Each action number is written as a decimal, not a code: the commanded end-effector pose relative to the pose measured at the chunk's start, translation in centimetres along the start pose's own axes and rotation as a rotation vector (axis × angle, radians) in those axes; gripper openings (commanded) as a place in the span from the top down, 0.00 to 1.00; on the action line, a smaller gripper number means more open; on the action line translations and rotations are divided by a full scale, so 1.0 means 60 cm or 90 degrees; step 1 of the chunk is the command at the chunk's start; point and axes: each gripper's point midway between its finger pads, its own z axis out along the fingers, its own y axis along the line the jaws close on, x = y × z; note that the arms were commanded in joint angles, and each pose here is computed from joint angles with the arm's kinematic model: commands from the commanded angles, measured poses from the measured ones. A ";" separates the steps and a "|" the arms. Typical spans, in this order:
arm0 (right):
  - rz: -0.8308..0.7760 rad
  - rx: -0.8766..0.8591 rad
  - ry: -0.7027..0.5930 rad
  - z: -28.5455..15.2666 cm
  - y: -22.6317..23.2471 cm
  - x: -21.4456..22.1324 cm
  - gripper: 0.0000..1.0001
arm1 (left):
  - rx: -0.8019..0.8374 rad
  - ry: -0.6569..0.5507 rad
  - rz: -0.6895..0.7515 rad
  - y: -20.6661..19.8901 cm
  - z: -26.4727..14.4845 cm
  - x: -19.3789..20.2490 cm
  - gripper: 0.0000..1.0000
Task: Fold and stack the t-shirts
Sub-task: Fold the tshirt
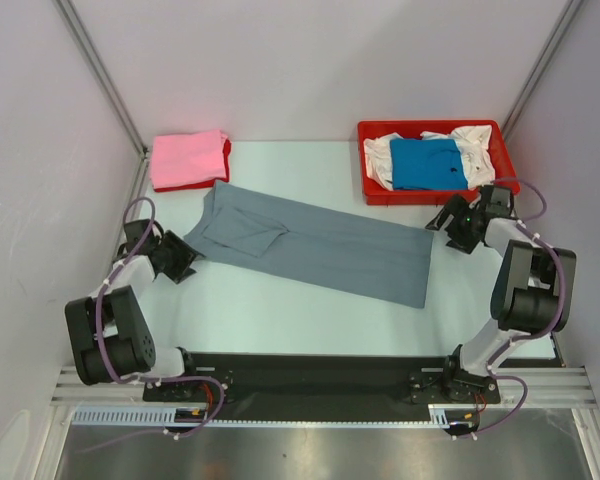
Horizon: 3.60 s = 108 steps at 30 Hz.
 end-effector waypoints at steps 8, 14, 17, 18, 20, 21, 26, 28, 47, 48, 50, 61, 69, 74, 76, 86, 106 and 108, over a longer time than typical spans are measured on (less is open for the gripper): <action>-0.045 0.014 0.049 0.054 0.004 0.024 0.29 | -0.024 -0.012 -0.056 0.019 0.038 -0.032 0.45; -0.082 0.045 0.096 0.072 -0.006 0.045 0.44 | -0.023 0.002 -0.078 0.024 0.067 -0.031 0.48; -0.076 0.049 0.114 0.077 -0.009 0.055 0.47 | -0.027 -0.002 -0.082 0.025 0.073 -0.037 0.48; -0.077 0.046 0.117 0.077 -0.007 0.057 0.47 | -0.027 -0.006 -0.081 0.024 0.074 -0.040 0.48; -0.088 0.048 0.124 0.080 -0.003 0.064 0.49 | -0.036 -0.004 -0.079 0.027 0.080 -0.045 0.48; -0.090 0.042 0.129 0.082 -0.001 0.068 0.51 | -0.044 -0.007 -0.070 0.031 0.082 -0.050 0.48; -0.071 0.039 0.156 0.092 0.001 0.082 0.90 | -0.049 0.003 -0.054 0.032 0.103 -0.061 0.60; -0.054 0.054 0.161 0.088 -0.007 0.087 0.92 | -0.049 0.010 -0.039 0.030 0.111 -0.067 0.74; 0.132 0.247 0.189 -0.127 -0.075 0.273 1.00 | 0.025 0.079 0.271 -0.248 0.234 0.021 1.00; 0.132 0.246 0.190 -0.133 -0.072 0.280 1.00 | 0.041 0.059 0.279 -0.284 0.235 0.006 1.00; 0.133 0.234 0.191 -0.146 -0.060 0.299 1.00 | 0.048 0.060 0.285 -0.305 0.261 0.013 1.00; 0.141 0.176 0.233 -0.146 0.002 0.363 1.00 | 0.198 0.028 0.304 -0.484 0.384 -0.071 0.99; 0.164 0.119 0.303 -0.150 0.090 0.442 1.00 | 0.297 -0.053 0.265 -0.524 0.396 -0.165 1.00; 0.180 0.109 0.344 -0.171 0.104 0.494 1.00 | 0.336 -0.121 0.339 -0.564 0.362 -0.200 0.99; 0.179 0.119 0.346 -0.176 0.099 0.501 1.00 | 0.347 -0.131 0.362 -0.573 0.351 -0.203 0.95; 0.114 0.123 0.354 -0.184 0.085 0.521 0.93 | 0.302 -0.093 0.487 -0.568 0.251 -0.173 0.41; -0.123 0.041 0.297 -0.177 0.046 0.435 0.36 | 0.287 0.228 0.362 -0.190 -0.145 0.308 0.52; -0.124 0.029 0.314 -0.168 0.051 0.439 0.36 | 0.292 0.245 0.323 -0.154 -0.157 0.350 0.51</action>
